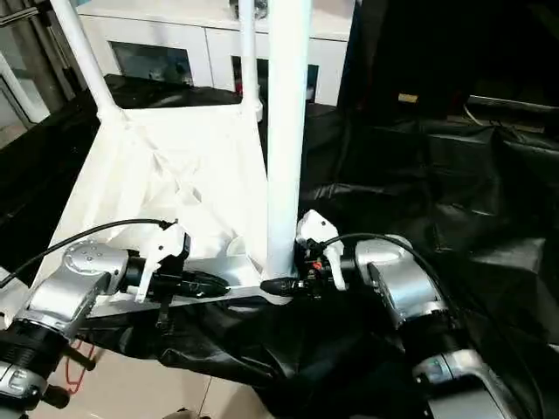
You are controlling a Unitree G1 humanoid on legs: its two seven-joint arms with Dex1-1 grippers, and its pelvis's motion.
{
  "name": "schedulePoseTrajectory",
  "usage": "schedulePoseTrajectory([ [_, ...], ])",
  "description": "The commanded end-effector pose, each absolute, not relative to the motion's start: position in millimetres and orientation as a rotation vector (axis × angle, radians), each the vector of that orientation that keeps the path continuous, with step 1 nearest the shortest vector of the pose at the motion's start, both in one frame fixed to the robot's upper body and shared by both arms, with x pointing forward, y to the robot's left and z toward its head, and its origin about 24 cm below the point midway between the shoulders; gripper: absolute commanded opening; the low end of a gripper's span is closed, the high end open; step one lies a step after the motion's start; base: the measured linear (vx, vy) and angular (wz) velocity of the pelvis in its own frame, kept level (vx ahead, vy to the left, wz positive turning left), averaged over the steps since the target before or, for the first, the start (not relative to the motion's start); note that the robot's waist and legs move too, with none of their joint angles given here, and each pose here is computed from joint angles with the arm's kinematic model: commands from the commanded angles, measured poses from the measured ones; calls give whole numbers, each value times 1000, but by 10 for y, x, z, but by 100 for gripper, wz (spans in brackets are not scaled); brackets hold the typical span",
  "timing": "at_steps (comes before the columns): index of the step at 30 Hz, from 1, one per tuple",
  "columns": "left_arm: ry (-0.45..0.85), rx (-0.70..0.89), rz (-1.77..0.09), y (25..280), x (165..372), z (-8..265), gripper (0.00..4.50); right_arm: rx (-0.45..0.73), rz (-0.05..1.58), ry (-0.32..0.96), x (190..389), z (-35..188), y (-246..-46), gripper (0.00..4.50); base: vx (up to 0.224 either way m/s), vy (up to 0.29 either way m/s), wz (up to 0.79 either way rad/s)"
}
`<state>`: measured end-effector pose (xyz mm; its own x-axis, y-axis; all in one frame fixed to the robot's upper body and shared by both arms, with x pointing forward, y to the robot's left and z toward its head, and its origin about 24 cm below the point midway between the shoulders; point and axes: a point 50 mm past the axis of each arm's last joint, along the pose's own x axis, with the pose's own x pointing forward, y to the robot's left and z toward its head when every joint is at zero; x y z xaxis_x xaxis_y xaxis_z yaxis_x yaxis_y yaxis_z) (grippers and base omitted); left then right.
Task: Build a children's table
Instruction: Rotate leg to tighten
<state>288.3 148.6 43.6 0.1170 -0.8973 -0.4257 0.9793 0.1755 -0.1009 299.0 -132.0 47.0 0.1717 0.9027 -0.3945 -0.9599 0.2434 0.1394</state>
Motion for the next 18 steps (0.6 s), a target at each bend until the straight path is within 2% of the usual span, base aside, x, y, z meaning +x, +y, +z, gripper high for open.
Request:
schedulePoseTrajectory([
  [1,350,234,-1346,1191,2974,483,0,-130,1220,475,3004,264,-1102,269,0,0,0],
  [2,350,234,-1346,1191,2974,483,0,-130,1220,475,3004,264,-1102,269,0,0,0],
  [5,349,246,-1214,1100,3103,459,0,-115,1015,485,3119,157,-1038,269,0,0,0],
  [7,346,238,-1183,1058,3139,461,0,-95,954,490,3149,130,-1005,268,0,0,0],
  [10,338,229,-1116,900,3224,476,0,-43,826,501,3200,78,-821,267,0,0,0],
  [13,336,221,-1089,826,3255,487,0,-45,782,501,3222,73,-739,267,0,0,0],
  [14,330,213,-1049,715,3298,504,0,-71,720,485,3263,78,-616,267,0,0,0],
  [16,326,209,-1041,663,3310,514,0,-77,700,469,3284,93,-558,267,0,0,0],
  [18,325,208,-1040,653,3312,515,0,-78,697,466,3289,95,-548,323,0,0,0],
])
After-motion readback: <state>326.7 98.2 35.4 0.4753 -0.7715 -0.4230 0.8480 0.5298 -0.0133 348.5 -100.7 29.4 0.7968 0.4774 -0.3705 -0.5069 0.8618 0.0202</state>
